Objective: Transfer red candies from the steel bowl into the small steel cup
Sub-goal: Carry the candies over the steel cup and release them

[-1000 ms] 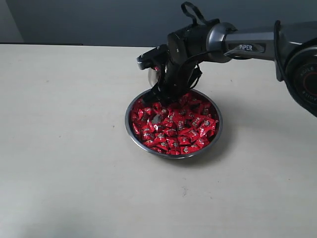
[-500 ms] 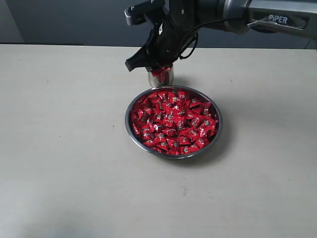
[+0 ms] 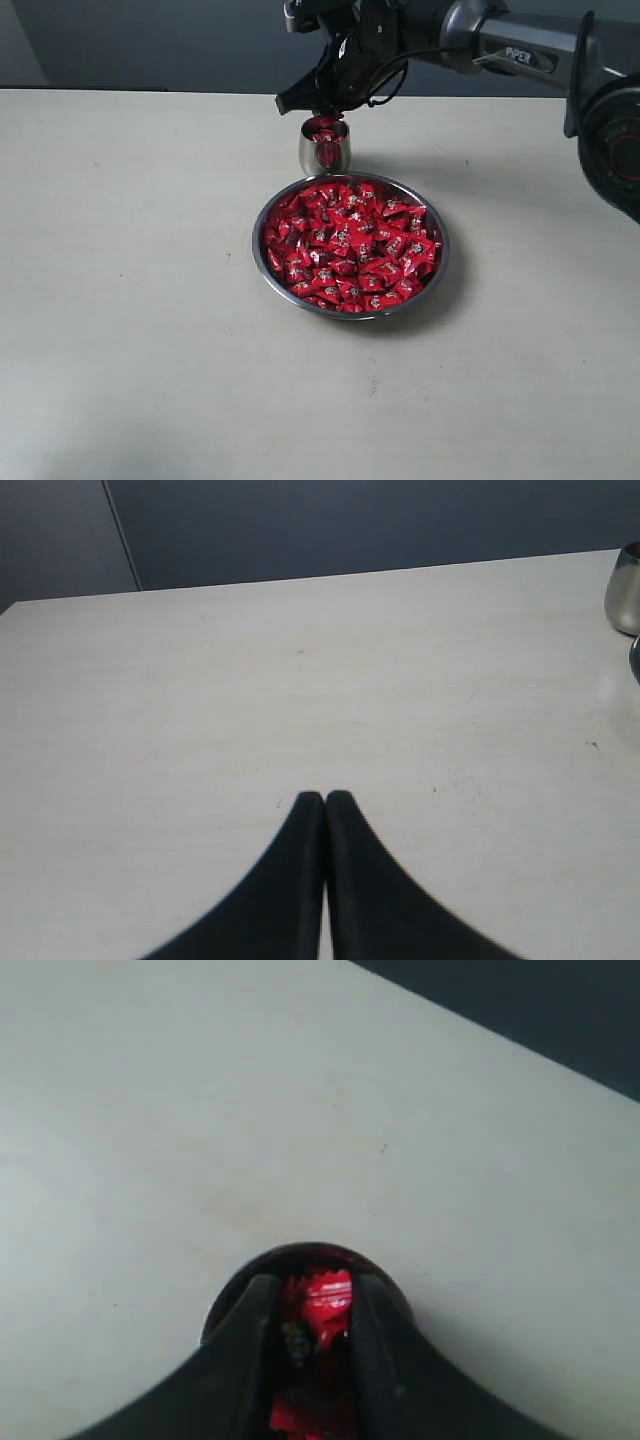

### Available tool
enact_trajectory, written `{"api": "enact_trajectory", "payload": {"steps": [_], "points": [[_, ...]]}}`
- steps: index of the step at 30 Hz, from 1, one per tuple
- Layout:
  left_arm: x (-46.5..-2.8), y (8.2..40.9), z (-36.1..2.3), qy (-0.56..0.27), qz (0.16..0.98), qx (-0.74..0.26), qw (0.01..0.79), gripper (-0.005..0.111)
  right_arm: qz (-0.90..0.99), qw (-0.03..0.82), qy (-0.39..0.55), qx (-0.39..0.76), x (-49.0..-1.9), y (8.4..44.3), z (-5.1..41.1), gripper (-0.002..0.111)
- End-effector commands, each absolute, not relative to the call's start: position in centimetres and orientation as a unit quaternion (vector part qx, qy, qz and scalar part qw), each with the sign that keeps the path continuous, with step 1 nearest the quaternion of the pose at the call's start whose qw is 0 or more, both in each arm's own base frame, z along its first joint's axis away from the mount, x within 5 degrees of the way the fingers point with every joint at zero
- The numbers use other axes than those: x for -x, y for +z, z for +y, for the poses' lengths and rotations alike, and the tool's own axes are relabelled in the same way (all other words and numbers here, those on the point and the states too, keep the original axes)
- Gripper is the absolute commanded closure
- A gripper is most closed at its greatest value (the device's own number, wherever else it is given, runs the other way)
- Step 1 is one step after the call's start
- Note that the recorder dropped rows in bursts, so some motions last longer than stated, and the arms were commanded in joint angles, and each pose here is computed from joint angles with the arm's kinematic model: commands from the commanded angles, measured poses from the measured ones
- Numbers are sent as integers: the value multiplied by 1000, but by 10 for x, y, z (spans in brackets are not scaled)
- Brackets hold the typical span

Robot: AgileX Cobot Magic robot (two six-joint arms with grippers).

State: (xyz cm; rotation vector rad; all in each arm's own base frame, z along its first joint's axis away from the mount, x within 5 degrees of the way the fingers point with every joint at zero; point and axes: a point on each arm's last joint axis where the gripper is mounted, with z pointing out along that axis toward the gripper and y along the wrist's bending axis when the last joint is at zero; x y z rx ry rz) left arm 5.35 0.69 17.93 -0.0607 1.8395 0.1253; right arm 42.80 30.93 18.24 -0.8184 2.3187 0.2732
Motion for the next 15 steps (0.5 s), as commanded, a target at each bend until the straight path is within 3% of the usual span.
{"api": "enact_trajectory", "payload": {"steps": [1,10,15], "points": [[-53,183,7,54,789,24,611,106,885,333,107,308,-434,173,311,102],[-53,183,7,54,789,24,611,106,886,328,102,311,-434,170,310,100],[-53,183,7,54,789,24,611,106,889,318,100,313,-433,169,309,73]]}}
